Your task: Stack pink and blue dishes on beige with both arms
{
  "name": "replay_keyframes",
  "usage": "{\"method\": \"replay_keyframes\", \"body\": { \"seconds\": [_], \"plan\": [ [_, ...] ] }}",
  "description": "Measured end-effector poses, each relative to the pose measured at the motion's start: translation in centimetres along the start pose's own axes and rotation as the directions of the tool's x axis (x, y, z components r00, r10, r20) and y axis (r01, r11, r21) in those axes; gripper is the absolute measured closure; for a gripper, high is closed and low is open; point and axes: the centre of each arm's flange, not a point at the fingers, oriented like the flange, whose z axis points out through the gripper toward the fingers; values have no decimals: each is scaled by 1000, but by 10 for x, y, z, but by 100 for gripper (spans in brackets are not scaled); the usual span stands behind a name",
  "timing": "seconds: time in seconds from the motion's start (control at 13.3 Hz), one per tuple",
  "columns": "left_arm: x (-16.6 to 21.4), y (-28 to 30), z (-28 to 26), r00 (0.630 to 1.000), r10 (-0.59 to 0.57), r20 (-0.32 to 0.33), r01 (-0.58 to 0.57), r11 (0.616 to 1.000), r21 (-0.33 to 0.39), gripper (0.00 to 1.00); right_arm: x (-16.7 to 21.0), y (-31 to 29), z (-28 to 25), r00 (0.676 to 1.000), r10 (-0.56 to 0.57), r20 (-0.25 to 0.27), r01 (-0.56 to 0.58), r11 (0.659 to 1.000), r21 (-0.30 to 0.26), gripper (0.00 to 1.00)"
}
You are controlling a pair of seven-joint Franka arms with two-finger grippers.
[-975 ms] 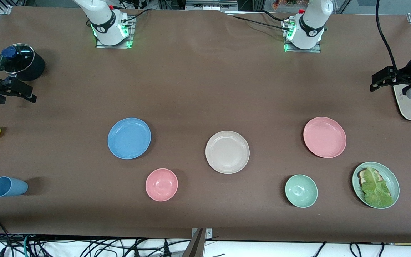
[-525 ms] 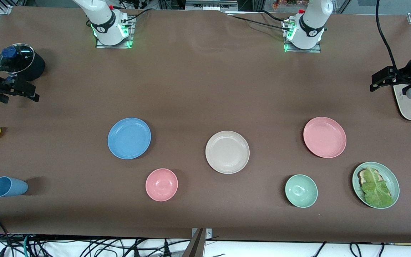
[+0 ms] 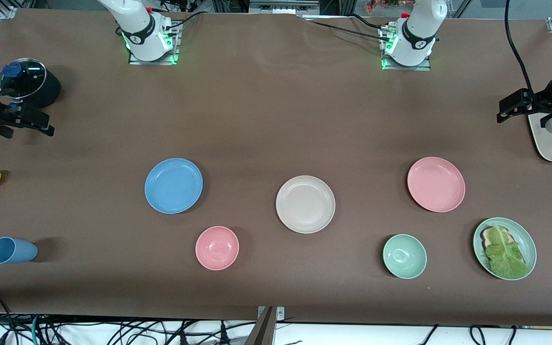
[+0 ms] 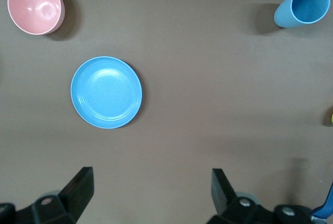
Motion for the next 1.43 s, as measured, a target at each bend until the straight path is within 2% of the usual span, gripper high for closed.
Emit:
{"method": "replay_keyframes", "body": {
  "seconds": [1.43],
  "plan": [
    [0,0,0,1000,0,1,0,1000,0,0,-1,0,7,1000,1,14,-1,1000,1,0]
  ]
}}
